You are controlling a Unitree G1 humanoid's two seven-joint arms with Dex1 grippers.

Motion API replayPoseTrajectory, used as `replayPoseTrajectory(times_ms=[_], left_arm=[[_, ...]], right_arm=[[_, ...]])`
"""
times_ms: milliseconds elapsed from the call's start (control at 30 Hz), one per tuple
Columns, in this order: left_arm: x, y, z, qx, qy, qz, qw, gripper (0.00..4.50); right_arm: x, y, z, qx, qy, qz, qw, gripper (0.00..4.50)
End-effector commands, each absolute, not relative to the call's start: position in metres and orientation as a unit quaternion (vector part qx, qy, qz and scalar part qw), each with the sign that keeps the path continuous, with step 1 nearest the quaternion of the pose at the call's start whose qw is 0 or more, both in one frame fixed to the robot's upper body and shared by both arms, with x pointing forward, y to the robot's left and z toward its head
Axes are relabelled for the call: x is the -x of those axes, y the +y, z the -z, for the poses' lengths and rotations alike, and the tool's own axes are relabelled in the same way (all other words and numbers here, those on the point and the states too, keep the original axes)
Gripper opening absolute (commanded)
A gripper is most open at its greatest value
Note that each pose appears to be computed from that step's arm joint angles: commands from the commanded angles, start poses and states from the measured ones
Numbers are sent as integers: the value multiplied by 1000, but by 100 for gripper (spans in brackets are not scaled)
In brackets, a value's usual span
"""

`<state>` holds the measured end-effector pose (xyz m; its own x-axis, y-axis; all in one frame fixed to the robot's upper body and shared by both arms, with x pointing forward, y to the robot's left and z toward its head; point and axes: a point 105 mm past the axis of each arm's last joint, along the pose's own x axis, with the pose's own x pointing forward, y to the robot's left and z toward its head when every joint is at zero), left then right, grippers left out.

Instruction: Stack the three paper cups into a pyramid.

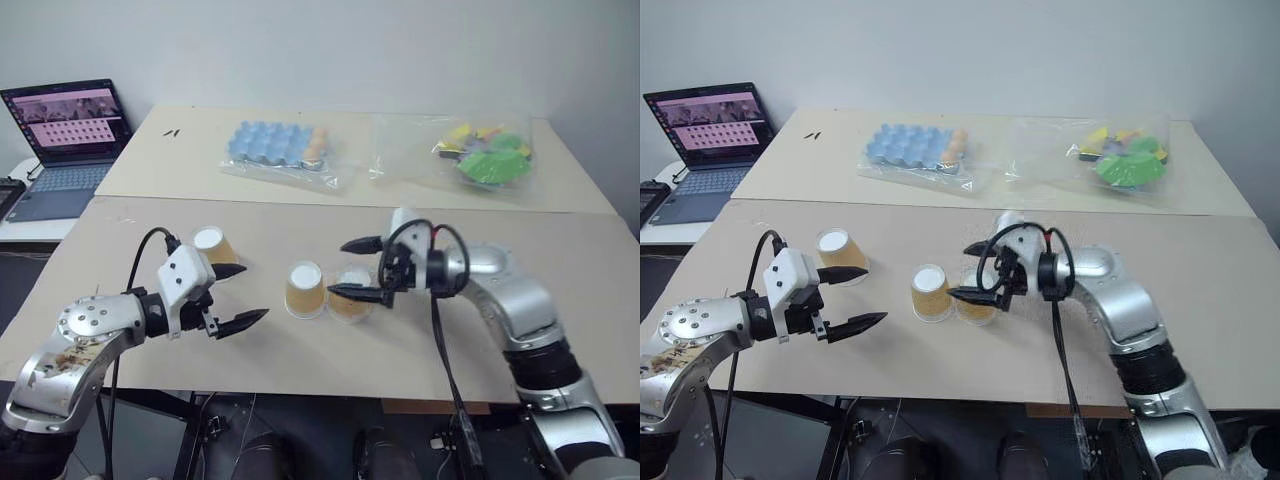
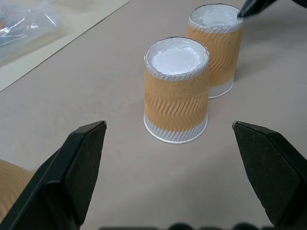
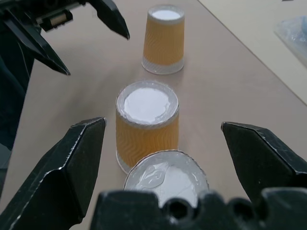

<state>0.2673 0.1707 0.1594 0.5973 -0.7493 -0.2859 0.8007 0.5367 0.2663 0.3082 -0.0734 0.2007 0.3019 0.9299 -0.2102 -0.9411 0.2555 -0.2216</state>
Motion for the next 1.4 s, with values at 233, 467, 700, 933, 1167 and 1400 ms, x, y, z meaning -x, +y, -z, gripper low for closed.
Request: replayPoseTrajectory(times_ms=[233, 467, 700, 933, 1167, 1400], left_arm=[[-273, 226, -164, -155, 11, 199, 967, 450], [-268, 253, -132, -122, 32, 82, 989, 450], [-322, 242, -119, -109, 29, 131, 985, 450], [-357, 232, -118, -116, 21, 182, 976, 450], [-381, 219, -144, -116, -8, 224, 968, 450], [-380, 208, -160, -115, -21, 252, 961, 450]], right_arm=[[-313, -117, -234, 230, 11, -524, 820, 448], [-323, -144, -237, 236, 18, -469, 851, 448], [-323, -166, -243, 248, 24, -425, 870, 448], [-318, -168, -242, 249, 27, -419, 873, 448], [-316, -165, -234, 244, 34, -418, 874, 448], [-302, -148, -216, 234, 57, -463, 853, 448]])
